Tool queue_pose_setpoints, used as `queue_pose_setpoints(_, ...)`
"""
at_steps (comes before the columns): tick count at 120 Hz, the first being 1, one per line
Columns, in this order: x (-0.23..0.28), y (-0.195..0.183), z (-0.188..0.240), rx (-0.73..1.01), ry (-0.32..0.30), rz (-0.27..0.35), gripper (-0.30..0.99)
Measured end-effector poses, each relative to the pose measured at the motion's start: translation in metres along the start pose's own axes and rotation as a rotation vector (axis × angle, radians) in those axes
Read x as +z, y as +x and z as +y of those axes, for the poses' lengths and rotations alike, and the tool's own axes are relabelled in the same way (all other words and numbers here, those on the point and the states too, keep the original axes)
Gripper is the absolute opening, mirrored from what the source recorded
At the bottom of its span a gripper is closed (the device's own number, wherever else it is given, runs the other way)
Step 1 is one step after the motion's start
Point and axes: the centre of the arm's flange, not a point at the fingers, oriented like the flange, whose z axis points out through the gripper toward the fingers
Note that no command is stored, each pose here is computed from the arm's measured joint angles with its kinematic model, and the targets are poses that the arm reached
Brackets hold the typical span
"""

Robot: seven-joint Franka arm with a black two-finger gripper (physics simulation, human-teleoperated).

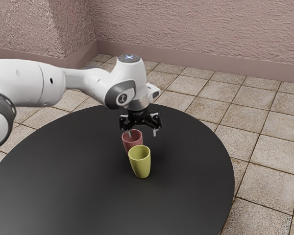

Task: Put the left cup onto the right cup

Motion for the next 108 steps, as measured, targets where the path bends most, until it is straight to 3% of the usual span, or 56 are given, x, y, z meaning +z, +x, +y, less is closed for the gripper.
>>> queue_pose_setpoints(68, 0.022, 0.003, 0.002, 0.018, 0.002, 0.014, 0.67)
queue_pose_setpoints(108, 0.030, 0.005, 0.001, 0.016, -0.006, 0.018, 0.47)
